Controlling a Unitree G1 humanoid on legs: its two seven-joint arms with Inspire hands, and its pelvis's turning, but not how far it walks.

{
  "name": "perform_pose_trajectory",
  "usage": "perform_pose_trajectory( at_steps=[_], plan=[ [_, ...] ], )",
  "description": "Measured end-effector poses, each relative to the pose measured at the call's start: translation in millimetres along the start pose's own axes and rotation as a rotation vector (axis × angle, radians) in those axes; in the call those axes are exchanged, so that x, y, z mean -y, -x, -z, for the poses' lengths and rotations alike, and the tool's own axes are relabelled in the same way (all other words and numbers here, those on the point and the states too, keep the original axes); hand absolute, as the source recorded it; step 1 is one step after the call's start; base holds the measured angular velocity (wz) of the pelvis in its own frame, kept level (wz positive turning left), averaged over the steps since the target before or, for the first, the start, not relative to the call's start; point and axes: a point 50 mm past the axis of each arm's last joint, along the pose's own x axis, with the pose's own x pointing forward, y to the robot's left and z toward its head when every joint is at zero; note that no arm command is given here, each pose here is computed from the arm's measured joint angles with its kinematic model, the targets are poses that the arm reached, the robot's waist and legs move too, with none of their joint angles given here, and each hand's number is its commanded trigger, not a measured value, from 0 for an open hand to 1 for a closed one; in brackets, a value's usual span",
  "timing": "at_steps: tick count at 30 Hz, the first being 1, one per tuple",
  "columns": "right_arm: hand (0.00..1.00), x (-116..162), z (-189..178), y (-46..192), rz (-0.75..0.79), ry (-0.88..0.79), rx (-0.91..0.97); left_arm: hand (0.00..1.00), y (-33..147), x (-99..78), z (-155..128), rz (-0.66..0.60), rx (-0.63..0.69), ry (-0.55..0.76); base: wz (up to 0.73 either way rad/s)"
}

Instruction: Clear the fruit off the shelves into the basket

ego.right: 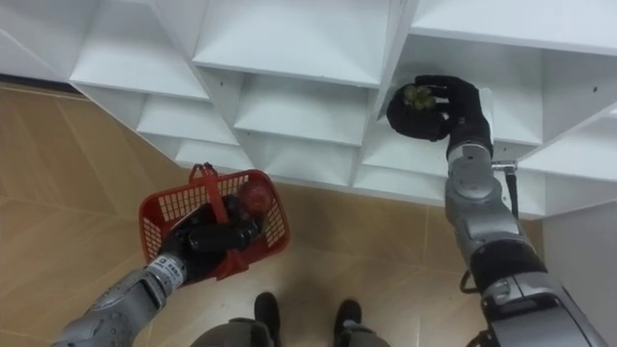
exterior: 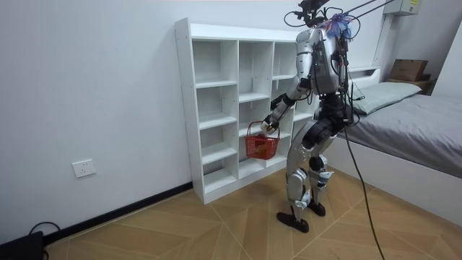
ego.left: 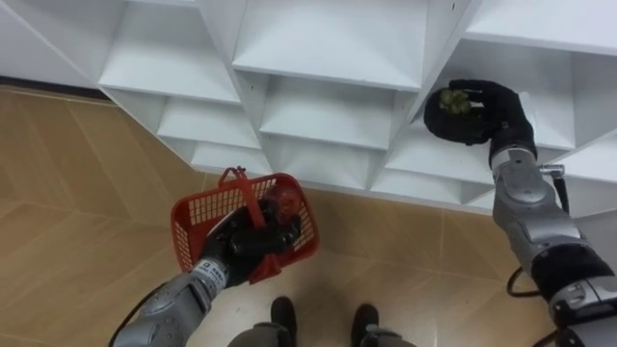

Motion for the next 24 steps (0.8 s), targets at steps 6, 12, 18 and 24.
perform_pose_trajectory(
  at_steps=[6,12,18,24],
  plan=[
    [1.0,-1.9,-2.6,1.1,-0.004,-0.012,0.015,1.0,-1.1,2.8,-0.6,0.009,0.006,0.003,0.0],
    [1.0,-6.4,-1.0,14.0,-0.036,-0.036,0.058,1.0,-3.9,9.0,1.9,0.019,0.015,0.029,-0.02],
    [1.0,-20.8,3.3,29.3,-0.12,-0.065,0.084,1.0,-2.3,10.0,4.6,0.023,0.022,0.036,-0.1],
    [1.0,-30.3,20.6,52.9,-0.213,-0.036,0.078,1.0,5.7,11.3,7.1,0.029,0.045,0.041,0.0]
  ],
)
